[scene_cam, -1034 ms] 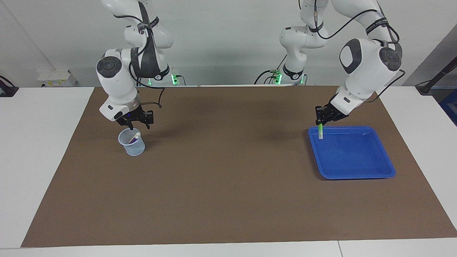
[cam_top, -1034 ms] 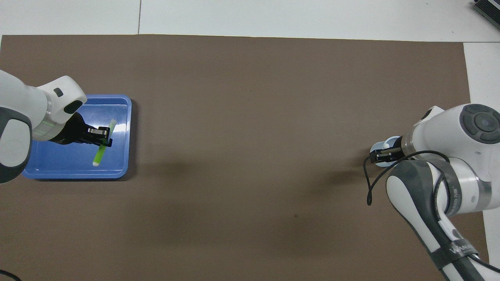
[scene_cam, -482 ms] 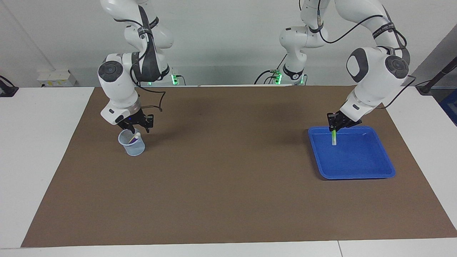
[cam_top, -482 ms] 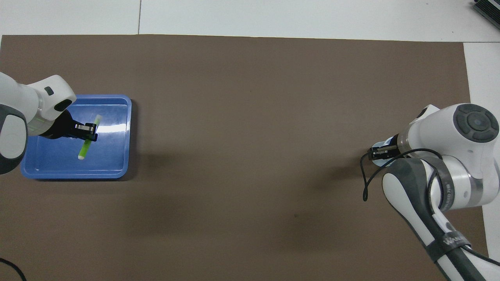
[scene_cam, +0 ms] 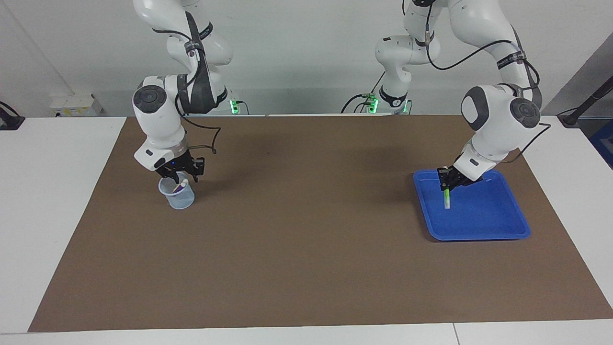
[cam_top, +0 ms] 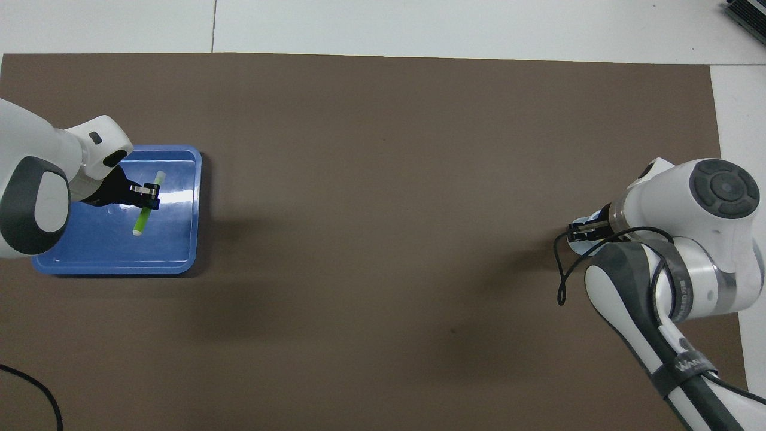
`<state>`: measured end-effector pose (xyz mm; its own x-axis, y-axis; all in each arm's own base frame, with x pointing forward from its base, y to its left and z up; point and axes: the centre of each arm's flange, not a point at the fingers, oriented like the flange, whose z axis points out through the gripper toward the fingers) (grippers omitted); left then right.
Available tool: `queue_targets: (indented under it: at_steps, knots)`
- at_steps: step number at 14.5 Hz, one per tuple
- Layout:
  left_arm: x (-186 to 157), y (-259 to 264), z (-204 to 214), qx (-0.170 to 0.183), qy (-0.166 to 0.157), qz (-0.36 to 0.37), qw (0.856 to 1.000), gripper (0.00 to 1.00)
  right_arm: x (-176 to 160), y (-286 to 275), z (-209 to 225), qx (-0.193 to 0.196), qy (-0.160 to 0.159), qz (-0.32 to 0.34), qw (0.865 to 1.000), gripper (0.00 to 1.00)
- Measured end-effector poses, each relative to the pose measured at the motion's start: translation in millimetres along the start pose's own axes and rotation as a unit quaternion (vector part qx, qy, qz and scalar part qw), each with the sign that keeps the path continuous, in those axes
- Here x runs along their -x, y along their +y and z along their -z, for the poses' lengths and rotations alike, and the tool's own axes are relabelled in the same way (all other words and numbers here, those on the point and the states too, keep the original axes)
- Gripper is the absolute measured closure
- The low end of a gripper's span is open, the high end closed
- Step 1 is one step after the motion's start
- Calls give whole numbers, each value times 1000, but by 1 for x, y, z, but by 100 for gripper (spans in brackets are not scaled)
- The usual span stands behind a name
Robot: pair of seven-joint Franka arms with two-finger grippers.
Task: Right arm passes pens to left for tray arrangement
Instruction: 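Lower the green pen into the blue tray with the left gripper, then release the green pen with the left gripper while the right gripper grasps the yellow pen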
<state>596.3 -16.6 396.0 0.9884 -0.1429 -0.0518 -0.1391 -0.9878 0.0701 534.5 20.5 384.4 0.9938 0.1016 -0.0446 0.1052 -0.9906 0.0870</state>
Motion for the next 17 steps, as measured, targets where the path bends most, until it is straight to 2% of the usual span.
queue_targets:
  at_steps: [3, 4, 5, 8, 9, 12, 15, 17]
  knots:
    - [-5, -9, -19, -1, 2, -1, 1000, 82, 0, 6, -1, 0, -1, -5, 1000, 52]
    - [-7, -12, -23, -2, 3, -1, 1000, 82, 0, 6, -1, 0, -1, -6, 1000, 59]
    - [-8, -14, -29, -2, 2, 0, 1000, 82, 0, 6, -1, 0, -1, -5, 1000, 60]
    - [-11, -16, -48, -3, 3, 1, 1000, 82, 0, 6, -1, 0, -1, -5, 1000, 59]
    - [-11, -17, -55, -4, 4, 2, 1000, 82, 0, 6, -1, 0, -1, -5, 1000, 67]
    - [-6, -18, -73, -4, -2, 3, 1000, 82, -1, 6, 3, 2, 4, -4, 1000, 75]
    - [-2, -17, -75, -2, -14, 3, 1000, 82, -2, 6, 6, 3, 5, -4, 1000, 78]
    - [-1, -17, -76, -1, -17, 3, 1000, 82, -2, 7, 10, 4, -6, -2, 1000, 78]
